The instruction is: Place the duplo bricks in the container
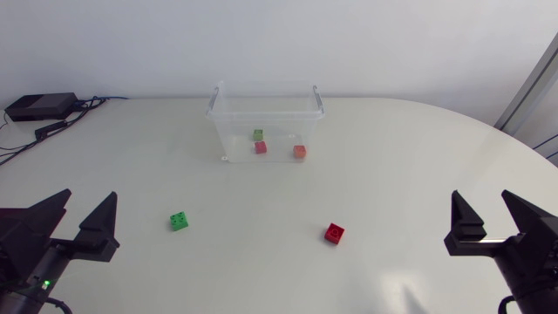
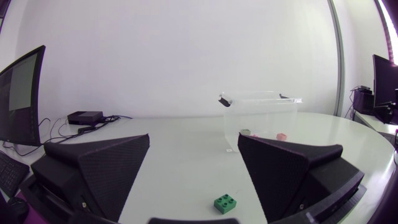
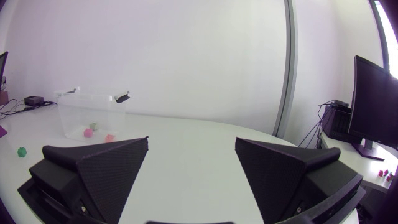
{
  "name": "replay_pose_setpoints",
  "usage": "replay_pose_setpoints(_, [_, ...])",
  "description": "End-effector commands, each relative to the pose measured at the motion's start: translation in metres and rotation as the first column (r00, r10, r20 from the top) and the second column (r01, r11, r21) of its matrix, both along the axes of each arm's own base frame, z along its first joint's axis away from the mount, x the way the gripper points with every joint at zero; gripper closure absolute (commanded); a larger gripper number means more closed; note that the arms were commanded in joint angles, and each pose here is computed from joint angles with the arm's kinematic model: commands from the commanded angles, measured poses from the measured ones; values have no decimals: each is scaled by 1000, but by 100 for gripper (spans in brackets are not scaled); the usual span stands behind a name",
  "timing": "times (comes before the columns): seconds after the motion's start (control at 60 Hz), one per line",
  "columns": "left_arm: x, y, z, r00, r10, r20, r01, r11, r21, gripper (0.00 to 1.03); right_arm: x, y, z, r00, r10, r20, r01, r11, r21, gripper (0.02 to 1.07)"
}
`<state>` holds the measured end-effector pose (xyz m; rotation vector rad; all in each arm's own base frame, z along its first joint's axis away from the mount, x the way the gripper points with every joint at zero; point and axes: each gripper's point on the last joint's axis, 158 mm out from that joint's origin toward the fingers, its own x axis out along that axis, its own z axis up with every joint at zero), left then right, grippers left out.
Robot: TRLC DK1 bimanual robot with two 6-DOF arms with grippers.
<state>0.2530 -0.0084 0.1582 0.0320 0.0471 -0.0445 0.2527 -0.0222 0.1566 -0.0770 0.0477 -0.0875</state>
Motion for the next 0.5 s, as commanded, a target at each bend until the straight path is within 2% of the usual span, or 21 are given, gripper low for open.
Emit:
replay_pose_setpoints(0.0, [0,-1,-4,1000,-5,3,5,1000,-18,4,0,0,-9,1000,1,-17,-1,1000,4,6])
replay_pose_setpoints(0.483, [0,-2,-4,1000,-10,3,10,1000,-12,4,0,2,-9,1000,9,-19,-9,1000,2,6])
